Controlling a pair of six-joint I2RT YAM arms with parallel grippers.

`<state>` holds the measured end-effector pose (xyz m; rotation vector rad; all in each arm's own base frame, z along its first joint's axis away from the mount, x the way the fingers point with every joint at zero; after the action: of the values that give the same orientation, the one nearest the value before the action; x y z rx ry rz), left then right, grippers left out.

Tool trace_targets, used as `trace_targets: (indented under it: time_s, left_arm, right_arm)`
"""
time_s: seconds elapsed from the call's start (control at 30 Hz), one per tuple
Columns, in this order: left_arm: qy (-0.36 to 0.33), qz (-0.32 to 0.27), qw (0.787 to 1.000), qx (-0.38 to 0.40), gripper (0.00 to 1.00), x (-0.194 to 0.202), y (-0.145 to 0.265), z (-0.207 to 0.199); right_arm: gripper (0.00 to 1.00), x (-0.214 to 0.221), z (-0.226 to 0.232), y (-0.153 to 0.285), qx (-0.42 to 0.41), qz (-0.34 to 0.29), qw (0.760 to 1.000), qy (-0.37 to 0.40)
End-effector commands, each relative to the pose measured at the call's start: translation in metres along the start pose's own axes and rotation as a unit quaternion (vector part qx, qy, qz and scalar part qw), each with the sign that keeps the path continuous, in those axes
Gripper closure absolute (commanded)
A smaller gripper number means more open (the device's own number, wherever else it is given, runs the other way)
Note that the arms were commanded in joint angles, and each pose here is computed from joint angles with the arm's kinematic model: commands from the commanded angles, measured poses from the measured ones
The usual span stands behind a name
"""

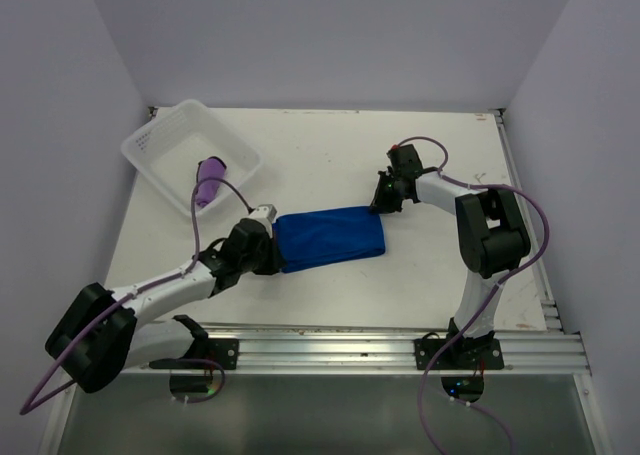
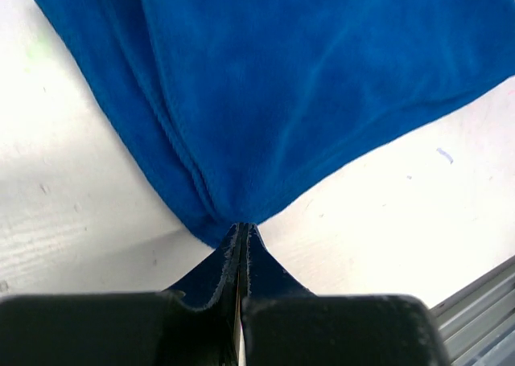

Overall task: Roll the towels
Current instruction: Fold the towel

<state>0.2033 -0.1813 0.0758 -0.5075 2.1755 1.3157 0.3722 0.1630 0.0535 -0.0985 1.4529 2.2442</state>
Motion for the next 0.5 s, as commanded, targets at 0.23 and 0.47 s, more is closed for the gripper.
trace_targets:
  time_s: [0.23, 0.47]
  left_arm:
    - [0.008, 0.006, 1.000, -0.027, 1.00, 0.022, 0.002, 0.008]
    - [0.003, -0.045, 0.999, -0.010, 0.66, -0.006, 0.014, -0.004]
  right_arm:
    - [1.00, 0.006, -0.019, -0.006, 0.029, 0.013, 0.999, 0.009]
    - [0.95, -0.007, 0.006, 0.022, -0.019, 0.002, 0.999, 0.039]
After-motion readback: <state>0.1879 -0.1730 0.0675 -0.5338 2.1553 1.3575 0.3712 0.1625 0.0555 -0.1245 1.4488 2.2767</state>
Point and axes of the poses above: each gripper's point midway between its finger pads, its own y axis back along the fingers, its own z axis along the line the jaws close on, x = y × z, the point moved 4 cm from there along y, back along the fingers, and after that the axes turned 5 degrees about -y, right-handed, at the moved point
